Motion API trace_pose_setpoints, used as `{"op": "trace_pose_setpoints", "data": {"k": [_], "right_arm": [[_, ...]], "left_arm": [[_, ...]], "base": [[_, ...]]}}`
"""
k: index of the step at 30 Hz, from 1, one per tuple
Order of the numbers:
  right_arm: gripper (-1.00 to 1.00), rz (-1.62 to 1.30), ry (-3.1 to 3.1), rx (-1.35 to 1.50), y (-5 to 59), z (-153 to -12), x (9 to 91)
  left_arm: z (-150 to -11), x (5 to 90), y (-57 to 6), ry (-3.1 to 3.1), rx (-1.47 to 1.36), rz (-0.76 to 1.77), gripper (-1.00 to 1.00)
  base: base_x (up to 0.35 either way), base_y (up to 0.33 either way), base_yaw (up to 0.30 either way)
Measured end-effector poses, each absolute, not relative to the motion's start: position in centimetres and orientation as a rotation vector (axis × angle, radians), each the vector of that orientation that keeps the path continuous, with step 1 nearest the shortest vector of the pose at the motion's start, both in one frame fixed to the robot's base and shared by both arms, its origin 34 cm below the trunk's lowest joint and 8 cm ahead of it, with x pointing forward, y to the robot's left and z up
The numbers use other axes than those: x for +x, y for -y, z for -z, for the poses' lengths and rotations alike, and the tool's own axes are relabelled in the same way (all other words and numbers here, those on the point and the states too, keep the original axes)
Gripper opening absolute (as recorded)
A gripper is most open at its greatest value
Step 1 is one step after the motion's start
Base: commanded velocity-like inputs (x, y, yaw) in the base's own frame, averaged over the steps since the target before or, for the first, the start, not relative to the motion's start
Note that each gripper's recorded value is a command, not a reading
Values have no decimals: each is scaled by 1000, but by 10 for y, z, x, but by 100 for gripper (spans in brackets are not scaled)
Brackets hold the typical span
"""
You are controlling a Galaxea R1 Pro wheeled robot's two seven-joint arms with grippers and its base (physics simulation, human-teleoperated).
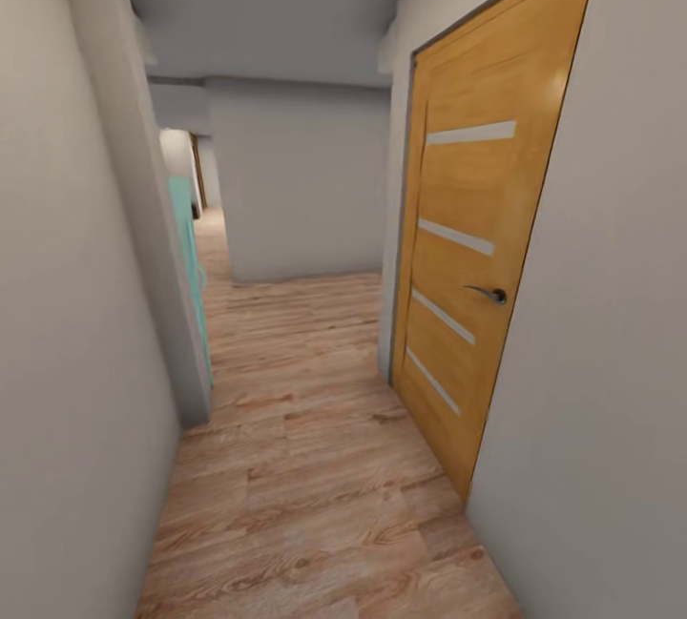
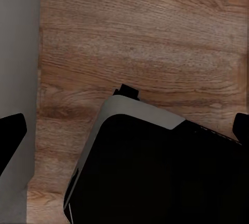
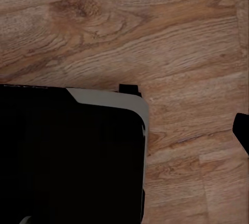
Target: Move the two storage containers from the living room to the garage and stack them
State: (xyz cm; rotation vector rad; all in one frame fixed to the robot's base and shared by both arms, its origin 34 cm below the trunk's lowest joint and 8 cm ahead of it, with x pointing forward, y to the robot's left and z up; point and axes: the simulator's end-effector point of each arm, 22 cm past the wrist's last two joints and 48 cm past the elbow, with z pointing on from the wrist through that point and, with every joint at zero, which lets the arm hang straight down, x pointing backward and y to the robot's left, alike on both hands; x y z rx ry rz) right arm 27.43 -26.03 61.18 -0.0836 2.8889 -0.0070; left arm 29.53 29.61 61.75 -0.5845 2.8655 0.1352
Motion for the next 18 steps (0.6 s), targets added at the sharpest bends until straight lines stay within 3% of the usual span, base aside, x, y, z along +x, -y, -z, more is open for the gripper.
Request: {"op": "trace_pose_setpoints", "data": {"k": [14,18], "right_arm": [[100,7,-2887,-83,260,-612,275],[100,7,-2887,-83,261,-612,275]], "left_arm": [[-618,295,-296,-2865,-584,-135,100],[-617,295,-296,-2866,-584,-135,100]], "base": [[321,-4,266],[313,-91,115]]}}
